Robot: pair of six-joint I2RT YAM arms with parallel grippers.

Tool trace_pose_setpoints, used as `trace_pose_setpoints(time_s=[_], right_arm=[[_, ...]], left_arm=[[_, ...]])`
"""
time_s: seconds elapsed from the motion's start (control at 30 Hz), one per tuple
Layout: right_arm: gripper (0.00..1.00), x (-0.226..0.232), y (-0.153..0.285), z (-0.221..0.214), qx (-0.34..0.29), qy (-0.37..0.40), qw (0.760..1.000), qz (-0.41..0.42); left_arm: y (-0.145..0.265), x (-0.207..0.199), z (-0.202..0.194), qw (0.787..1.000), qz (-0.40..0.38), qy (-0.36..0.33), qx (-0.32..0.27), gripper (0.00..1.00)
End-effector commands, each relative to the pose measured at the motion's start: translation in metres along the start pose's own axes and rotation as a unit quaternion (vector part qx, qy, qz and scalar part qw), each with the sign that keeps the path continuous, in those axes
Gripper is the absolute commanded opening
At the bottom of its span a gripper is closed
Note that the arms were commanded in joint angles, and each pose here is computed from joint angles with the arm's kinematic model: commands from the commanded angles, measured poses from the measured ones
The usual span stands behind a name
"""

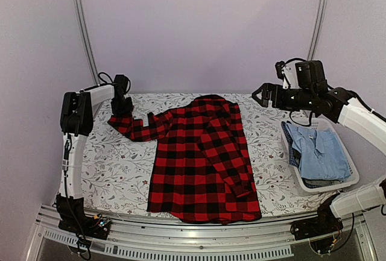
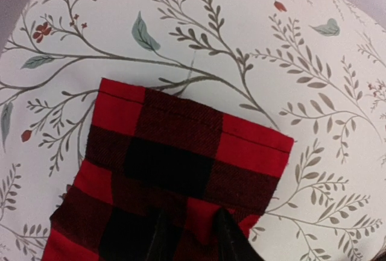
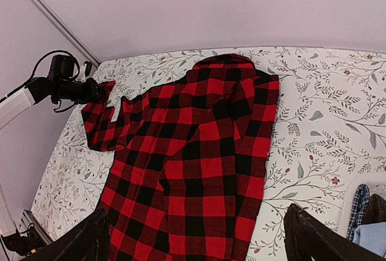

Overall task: Fold and stack the long sleeve shirts
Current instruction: Pick up the sleeve from the center of the board.

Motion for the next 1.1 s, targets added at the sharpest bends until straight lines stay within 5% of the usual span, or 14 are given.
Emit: trace_pose_setpoints(time_s=[0.0,0.13,0.33,0.6,0.8,1.07], right_arm=[[0.99,0.002,0.005,-0.004,-0.001,0.005,1.0,0.006],[0.99,0.002,0.003,-0.006,0.001,0.006,1.0,0.008],[0.99,0.001,0.003,-0.004,-0.006,0.011,1.0,0.001],[0.99,-0.004,-0.003,-0.009,-0.011,0.018,1.0,-0.016],[0.99,-0.005,-0.014,-0.017,-0.004,0.021,1.0,-0.003],[0.99,-0.007,-0.027,-0.038,-0.009,-0.006,1.0,0.027]], left_arm=[[-0.008,-0.001,-0.008,0.999,-0.009,-0.02,0.025,0.17],[0.002,-0.005,0.001,0.999,-0.023,-0.033,0.013,0.0],[0.039,-0.014,0.019,0.998,-0.05,-0.039,-0.023,0.0],[0.141,-0.047,0.023,0.983,-0.151,-0.074,-0.077,0.0],[0.21,-0.079,-0.035,0.948,-0.281,-0.137,-0.066,0.0],[0.28,-0.103,-0.131,0.863,-0.451,-0.226,-0.016,0.0]])
Point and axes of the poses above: each gripper's point midway between its finger pads, its own y axis back along the fingers, its own x axis along the line the jaws close on, z = x × y, the point moved 8 cm from there along y, back along the fingers, and after that the axes turned 8 degrees about y, right-handed, at the moved point
